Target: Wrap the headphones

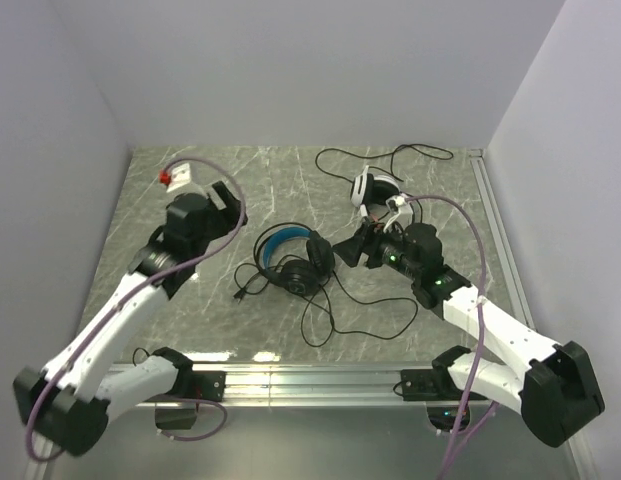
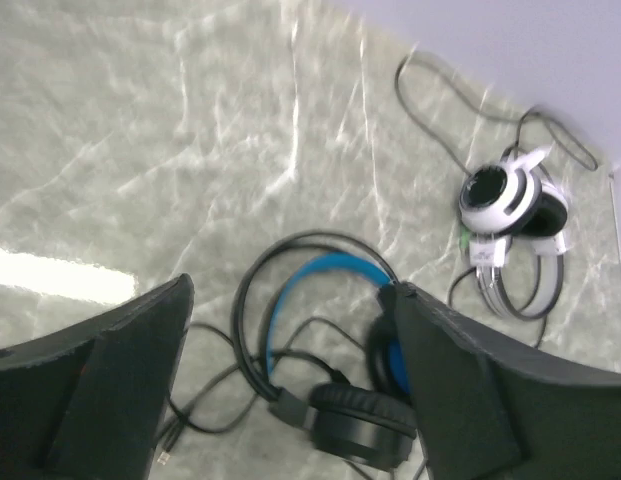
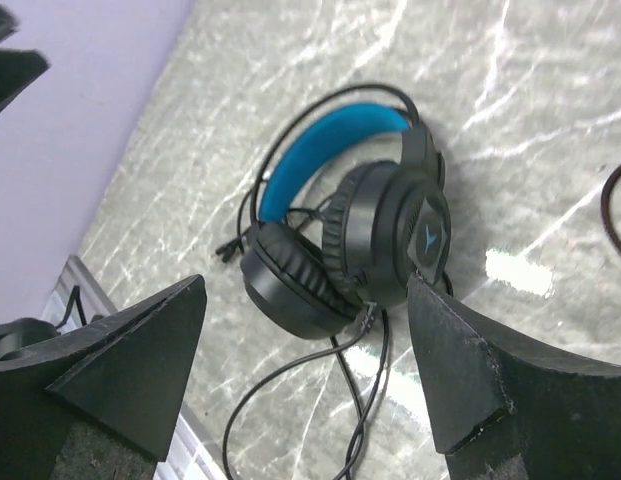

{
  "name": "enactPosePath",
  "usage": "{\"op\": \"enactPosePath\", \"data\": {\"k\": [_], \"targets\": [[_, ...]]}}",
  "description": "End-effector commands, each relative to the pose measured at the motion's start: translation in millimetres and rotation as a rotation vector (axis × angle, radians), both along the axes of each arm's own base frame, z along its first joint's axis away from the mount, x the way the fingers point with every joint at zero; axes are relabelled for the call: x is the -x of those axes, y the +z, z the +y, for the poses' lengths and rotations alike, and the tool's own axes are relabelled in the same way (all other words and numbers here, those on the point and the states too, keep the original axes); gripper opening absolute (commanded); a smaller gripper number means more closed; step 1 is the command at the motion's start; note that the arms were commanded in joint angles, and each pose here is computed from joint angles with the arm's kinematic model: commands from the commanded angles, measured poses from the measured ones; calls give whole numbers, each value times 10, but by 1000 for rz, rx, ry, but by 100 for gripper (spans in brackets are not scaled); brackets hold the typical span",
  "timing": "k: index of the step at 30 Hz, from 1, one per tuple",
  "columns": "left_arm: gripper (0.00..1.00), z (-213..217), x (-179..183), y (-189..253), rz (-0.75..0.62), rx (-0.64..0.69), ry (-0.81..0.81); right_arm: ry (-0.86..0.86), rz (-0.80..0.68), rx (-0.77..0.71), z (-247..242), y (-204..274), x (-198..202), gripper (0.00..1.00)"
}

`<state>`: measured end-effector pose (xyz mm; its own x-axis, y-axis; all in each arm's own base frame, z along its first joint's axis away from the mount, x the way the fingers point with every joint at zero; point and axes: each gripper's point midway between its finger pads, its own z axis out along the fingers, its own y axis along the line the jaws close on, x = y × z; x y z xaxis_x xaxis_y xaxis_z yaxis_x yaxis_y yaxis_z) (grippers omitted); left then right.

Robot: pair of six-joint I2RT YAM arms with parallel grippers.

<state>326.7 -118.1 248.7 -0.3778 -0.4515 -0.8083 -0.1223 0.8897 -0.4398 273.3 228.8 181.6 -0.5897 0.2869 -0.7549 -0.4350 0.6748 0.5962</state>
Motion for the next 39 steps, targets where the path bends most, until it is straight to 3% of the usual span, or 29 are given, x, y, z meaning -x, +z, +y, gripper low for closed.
{"op": "enactPosePath", "data": {"k": [1,3,9,20,22,24,39], "targets": [[99,123,-8,170,-134,-11,19,-24,-83,11,-42,207,-51,88],[99,-30,-21,193,-144,-8,-69,-25,-73,25,-51,170,-51,89],[99,-113,-246,-260,119,-133,-75,-19,-69,30,-55,133,-31,89],[99,-477,-413,-1039,314,-137,-217,4,-27,52,-15,8,-27,89],[96,-510,-436,-1143,330,-147,-237,7,-21,50,-5,-17,-34,89],[86,-470,-473,-1290,362,-181,-219,12,-19,45,0,-32,-19,89],[63,-415,-453,-1885,496,-206,-236,2,-6,59,-34,-144,0,89]]}}
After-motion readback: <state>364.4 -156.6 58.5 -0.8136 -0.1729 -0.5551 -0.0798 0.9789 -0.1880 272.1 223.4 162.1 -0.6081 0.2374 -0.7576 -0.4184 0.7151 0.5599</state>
